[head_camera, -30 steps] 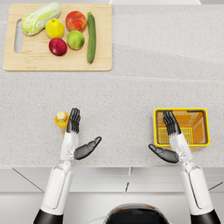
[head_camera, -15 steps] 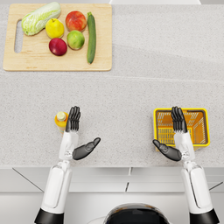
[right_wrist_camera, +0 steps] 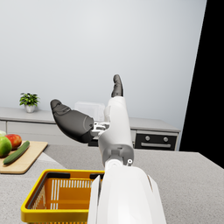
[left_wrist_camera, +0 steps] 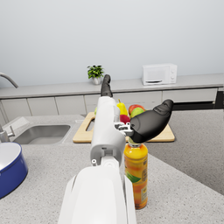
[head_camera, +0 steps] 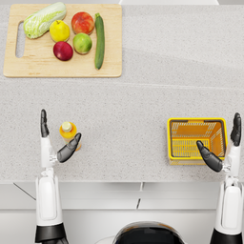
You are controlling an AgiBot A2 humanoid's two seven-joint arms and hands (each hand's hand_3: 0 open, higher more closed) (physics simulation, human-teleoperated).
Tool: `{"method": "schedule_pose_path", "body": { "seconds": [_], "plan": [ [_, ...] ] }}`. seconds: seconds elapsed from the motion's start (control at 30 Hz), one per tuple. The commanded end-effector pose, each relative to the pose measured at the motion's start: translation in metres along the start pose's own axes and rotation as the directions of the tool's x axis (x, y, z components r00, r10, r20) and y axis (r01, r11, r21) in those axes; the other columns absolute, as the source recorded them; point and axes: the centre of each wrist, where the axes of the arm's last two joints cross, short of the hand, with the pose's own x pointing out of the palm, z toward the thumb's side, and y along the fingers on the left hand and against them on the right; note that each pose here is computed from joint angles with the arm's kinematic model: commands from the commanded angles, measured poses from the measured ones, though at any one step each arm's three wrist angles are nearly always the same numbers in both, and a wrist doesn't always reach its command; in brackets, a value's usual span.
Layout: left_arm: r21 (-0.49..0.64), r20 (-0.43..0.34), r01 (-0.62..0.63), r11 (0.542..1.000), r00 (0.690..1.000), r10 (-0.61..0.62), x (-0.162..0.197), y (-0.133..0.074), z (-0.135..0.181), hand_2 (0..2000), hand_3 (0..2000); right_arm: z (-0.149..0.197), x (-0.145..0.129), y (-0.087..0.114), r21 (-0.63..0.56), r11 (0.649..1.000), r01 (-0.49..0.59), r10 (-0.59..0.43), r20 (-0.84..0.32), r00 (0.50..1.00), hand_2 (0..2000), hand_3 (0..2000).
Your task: Pick up the lemon tea and place it into the yellow basket
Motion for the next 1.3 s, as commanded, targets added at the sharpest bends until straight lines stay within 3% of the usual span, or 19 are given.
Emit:
{"method": "schedule_pose_path", "body": {
  "seconds": [0.03,0.1,0.17,0.37,0.6,0.63,0.67,0.8,0.9,0.97,1.0,1.07,1.2,1.3],
  "plan": [
    [-0.133,0.001,0.012,0.991,1.000,-0.012,0.004,0.000,-0.035,0,0,0.010,0.004,-0.003,-0.043,0.999,-0.016,0.017,0.002,1.000,0,0],
    [-0.177,0.004,0.011,0.984,1.000,-0.010,0.006,0.002,-0.047,0,0,0.010,0.004,-0.002,-0.041,0.999,-0.014,0.014,0.004,1.000,0,0],
    [-0.240,0.009,-0.005,0.971,1.000,0.008,0.004,0.006,-0.063,0,0,-0.008,0.010,0.009,0.041,0.999,-0.032,0.031,0.014,0.999,0,0],
    [-0.409,0.025,-0.012,0.913,0.999,0.025,0.011,0.019,-0.105,0,0,-0.011,0.018,0.014,0.058,0.997,-0.057,0.055,0.032,0.998,0,0],
    [-0.462,0.041,0.003,0.887,0.999,0.017,0.022,0.025,-0.117,0,0,-0.016,0.022,0.013,0.073,0.995,-0.061,0.058,0.046,0.997,0,0],
    [-0.479,0.043,-0.002,0.878,0.999,0.026,0.021,0.025,-0.121,1361,327,-0.017,0.023,0.013,0.076,0.995,-0.064,0.060,0.048,0.997,0,0],
    [-0.475,0.051,-0.002,0.880,0.998,0.029,0.020,0.025,-0.121,2000,653,-0.017,0.023,0.013,0.076,0.995,-0.063,0.059,0.050,0.997,0,0],
    [-0.431,0.063,-0.003,0.902,0.997,0.033,0.020,0.027,-0.110,2000,1960,-0.019,0.030,0.014,0.084,0.993,-0.082,0.076,0.063,0.995,0,0],
    [-0.372,0.077,0.037,0.928,0.997,-0.009,0.027,0.026,-0.098,2000,2000,-0.019,0.041,0.014,0.082,0.990,-0.118,0.112,0.083,0.990,0,0],
    [-0.216,0.083,0.101,0.971,0.993,-0.085,0.039,0.033,-0.057,2000,2000,-0.020,0.060,0.015,0.082,0.980,-0.181,0.172,0.112,0.979,0,0],
    [-0.154,0.084,0.124,0.980,0.990,-0.112,0.044,0.037,-0.040,2000,2000,-0.007,0.069,0.007,0.020,0.979,-0.201,0.197,0.131,0.972,0,0],
    [-0.030,0.086,0.169,0.985,0.982,-0.166,0.057,0.047,-0.006,2000,2000,-0.010,0.090,0.009,0.029,0.964,-0.263,0.255,0.168,0.952,0,0],
    [0.184,0.075,0.253,0.950,0.960,-0.270,0.082,0.046,0.051,2000,2000,-0.021,0.121,0.010,0.063,0.937,-0.344,0.323,0.221,0.920,0,0],
    [0.265,0.073,0.318,0.910,0.935,-0.347,0.107,0.046,0.074,2000,2000,-0.023,0.141,0.011,0.065,0.915,-0.398,0.372,0.247,0.895,0,0]
  ]
}}
